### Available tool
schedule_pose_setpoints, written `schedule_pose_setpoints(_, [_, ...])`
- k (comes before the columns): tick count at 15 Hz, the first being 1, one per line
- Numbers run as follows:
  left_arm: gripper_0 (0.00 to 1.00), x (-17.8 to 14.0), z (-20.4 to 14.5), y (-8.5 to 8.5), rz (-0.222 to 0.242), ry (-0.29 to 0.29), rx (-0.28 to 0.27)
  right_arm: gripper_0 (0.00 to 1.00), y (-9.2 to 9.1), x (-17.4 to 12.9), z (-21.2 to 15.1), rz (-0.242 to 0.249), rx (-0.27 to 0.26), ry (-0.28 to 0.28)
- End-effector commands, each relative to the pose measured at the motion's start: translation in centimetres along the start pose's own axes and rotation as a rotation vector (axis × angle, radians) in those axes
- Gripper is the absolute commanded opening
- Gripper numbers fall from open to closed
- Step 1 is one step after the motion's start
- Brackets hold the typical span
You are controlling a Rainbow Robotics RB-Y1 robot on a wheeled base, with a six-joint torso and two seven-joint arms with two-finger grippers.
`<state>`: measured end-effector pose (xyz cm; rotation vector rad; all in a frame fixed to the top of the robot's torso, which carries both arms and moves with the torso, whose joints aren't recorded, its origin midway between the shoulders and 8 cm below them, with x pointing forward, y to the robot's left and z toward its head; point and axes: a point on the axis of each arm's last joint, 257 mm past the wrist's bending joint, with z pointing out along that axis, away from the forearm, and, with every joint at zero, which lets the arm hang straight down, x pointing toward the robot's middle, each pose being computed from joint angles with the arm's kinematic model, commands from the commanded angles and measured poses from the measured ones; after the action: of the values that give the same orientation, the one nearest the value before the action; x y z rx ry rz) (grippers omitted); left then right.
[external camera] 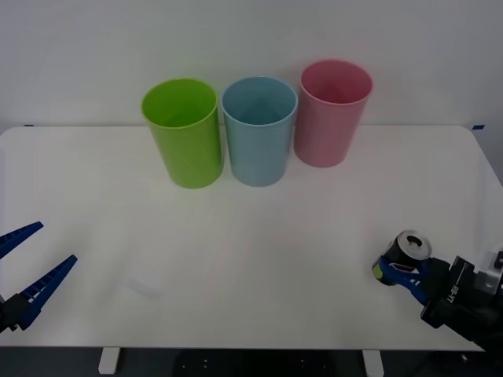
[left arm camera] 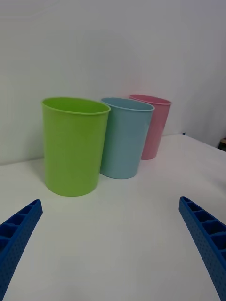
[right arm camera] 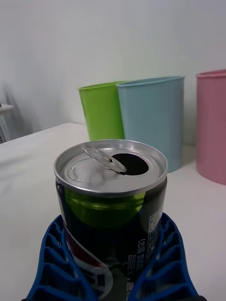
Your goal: Grasp the object on the table and drop it into the matching bin: aluminum can to the light blue bin, PET bottle to the pink bin.
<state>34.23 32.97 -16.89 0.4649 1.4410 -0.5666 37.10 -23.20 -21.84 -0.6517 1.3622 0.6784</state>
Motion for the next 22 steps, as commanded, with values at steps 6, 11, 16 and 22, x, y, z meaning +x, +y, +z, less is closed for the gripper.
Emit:
schedule_pose_setpoints(6, [1.0, 0.0, 0.0, 0.0, 0.0, 0.0, 0.0, 0.0, -1.6, -8.1, 6.5, -0.103, -0.096, -0.098])
schedule_pose_setpoints(11, [1.0, 0.0, 0.0, 0.0, 0.0, 0.0, 0.0, 0.0, -2.5, -11.8, 11.0, -0.065, -0.121, -0.086])
schedule_pose_setpoints(16, [1.0, 0.0, 0.0, 0.0, 0.0, 0.0, 0.0, 0.0, -3.2, -14.7, 15.8, -0.043, -0.046, -0.101])
schedule_pose_setpoints(22, [1.0, 0.0, 0.0, 0.0, 0.0, 0.0, 0.0, 0.0, -4.2, -16.5, 20.1, -0.043, -0.05, -0.102])
